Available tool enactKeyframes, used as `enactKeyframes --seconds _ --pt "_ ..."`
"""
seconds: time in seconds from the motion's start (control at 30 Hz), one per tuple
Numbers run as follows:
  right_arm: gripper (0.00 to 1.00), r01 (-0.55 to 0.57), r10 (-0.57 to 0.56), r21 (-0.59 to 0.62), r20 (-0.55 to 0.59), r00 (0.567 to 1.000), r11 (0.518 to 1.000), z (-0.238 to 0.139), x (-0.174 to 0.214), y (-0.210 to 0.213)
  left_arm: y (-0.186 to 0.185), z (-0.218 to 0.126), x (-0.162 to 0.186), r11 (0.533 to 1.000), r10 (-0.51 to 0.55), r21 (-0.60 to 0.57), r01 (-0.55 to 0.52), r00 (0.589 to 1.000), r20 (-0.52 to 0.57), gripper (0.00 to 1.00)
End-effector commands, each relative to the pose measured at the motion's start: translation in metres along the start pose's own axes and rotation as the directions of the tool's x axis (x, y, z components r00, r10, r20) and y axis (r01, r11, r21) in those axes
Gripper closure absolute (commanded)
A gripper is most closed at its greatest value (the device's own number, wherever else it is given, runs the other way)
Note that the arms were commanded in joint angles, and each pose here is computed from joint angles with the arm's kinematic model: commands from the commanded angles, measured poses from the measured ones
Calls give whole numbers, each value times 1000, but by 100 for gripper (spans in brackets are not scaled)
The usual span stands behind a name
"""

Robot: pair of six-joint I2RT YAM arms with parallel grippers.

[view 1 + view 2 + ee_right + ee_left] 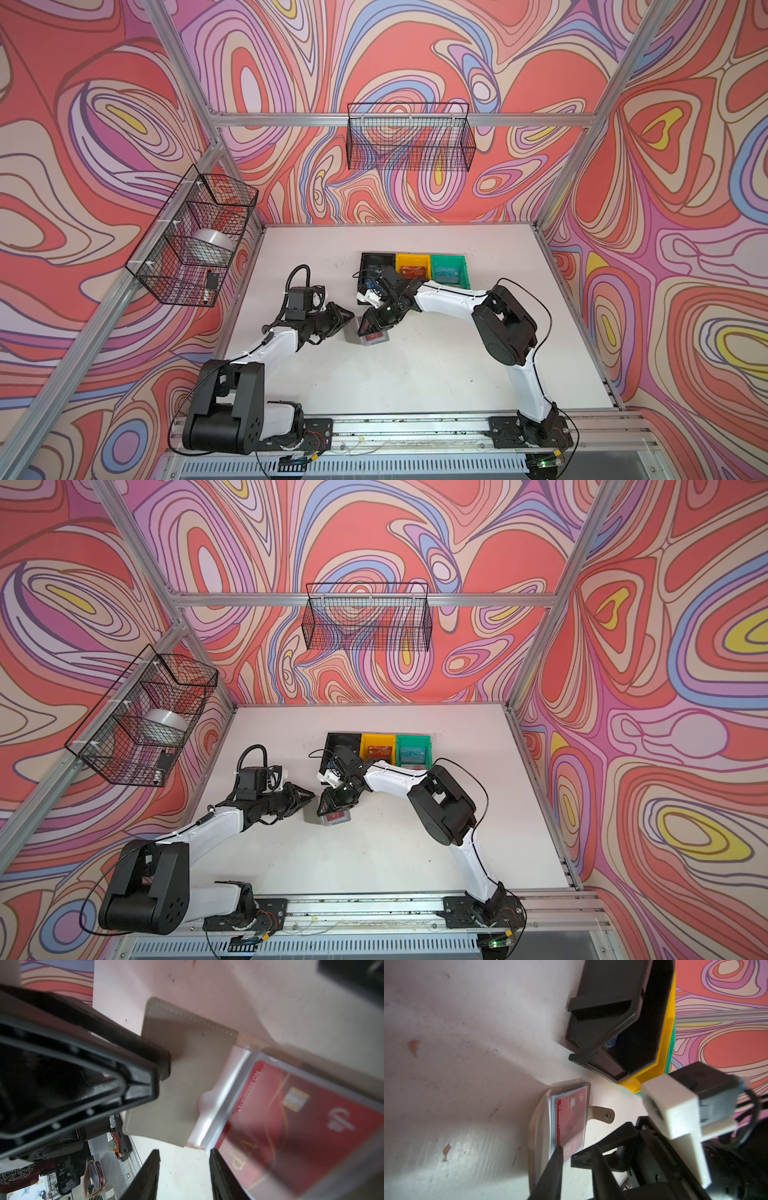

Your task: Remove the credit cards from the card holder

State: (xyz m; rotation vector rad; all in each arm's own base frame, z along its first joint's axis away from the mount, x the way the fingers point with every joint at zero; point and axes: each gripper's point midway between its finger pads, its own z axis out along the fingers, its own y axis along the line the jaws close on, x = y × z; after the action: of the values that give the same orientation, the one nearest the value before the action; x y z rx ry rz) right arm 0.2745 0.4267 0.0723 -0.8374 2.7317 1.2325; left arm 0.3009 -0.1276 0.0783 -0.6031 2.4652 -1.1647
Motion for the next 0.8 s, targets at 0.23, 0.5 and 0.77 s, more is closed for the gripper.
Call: enactKeyframes --seconds 0.23,0.5,0.77 --pt "68 -10 -2 139 88 996 990 -50 -24 -29 22 12 12 999 -34 -25 34 999 -35 76" --pt "76 -35 27 139 59 998 990 -39 -20 -40 37 18 18 997 -47 -61 44 998 -52 80" --pt "83 -74 72 99 24 997 992 -18 -9 -47 43 27 22 997 -63 -46 60 995 -78 83"
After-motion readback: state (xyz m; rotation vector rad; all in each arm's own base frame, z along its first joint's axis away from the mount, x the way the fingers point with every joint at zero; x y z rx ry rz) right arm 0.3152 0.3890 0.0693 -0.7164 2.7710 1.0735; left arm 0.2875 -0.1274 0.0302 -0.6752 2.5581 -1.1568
